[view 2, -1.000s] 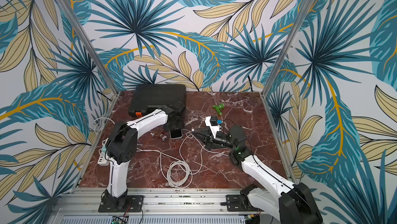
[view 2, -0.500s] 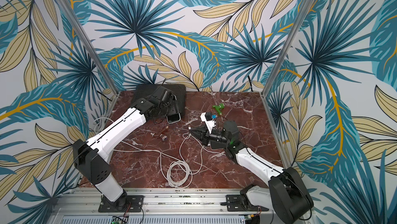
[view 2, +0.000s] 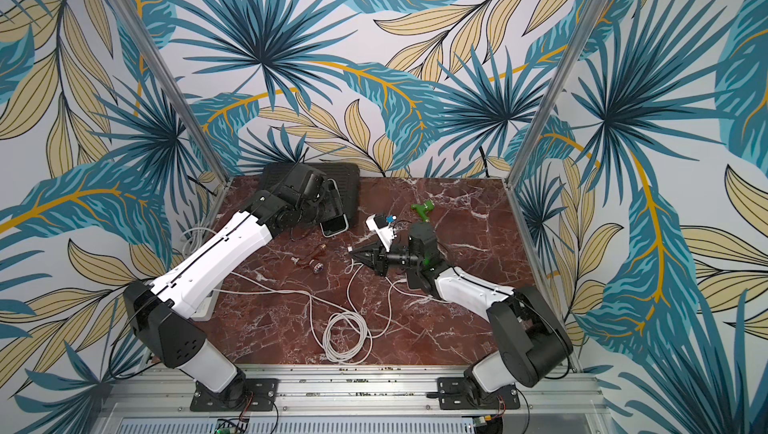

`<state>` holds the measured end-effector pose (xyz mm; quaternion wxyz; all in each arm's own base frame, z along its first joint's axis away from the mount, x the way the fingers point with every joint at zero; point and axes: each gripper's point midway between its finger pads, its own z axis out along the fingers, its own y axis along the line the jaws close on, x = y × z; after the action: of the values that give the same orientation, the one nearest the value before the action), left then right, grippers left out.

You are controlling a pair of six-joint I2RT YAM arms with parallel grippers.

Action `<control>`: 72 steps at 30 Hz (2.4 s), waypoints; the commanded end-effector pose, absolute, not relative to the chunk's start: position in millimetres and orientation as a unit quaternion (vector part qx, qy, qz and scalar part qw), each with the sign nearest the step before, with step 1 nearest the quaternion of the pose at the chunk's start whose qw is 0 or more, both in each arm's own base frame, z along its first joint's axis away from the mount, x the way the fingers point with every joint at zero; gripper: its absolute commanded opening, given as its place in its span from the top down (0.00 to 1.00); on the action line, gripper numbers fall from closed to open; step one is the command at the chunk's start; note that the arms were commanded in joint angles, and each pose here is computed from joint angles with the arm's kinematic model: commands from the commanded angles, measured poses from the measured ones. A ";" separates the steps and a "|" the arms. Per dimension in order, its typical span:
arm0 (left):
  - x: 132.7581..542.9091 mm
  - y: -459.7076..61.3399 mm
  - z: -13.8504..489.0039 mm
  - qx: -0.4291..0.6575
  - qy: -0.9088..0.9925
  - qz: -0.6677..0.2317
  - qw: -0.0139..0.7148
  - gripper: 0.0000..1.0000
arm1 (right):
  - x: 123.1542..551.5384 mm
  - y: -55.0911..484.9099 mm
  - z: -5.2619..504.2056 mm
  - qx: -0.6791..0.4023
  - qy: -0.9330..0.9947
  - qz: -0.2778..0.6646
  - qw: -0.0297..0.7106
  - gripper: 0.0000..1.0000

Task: Plug the charging cable into the phone
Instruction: Insert the charging cable into the phone.

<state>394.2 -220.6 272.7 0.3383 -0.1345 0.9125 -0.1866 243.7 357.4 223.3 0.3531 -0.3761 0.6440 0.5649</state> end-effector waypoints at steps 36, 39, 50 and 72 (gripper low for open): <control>398.2 -236.0 262.8 -0.111 0.907 -0.209 0.349 1.00 | 261.2 386.1 199.5 -0.338 0.669 0.596 0.287 1.00; 397.7 -235.4 260.9 -0.108 0.908 -0.207 0.348 1.00 | 258.5 384.1 200.8 -0.337 0.668 0.598 0.288 1.00; 395.5 -235.4 260.2 -0.106 0.907 -0.211 0.349 1.00 | 261.3 383.6 187.4 -0.329 0.683 0.588 0.281 1.00; 392.9 -240.7 261.2 -0.095 0.907 -0.224 0.344 1.00 | 254.6 380.4 182.5 -0.345 0.685 0.581 0.274 1.00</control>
<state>390.9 -235.7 241.2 0.3180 -0.1075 0.9200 -0.2021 258.6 381.0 183.8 0.2742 -0.3403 0.6866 0.5810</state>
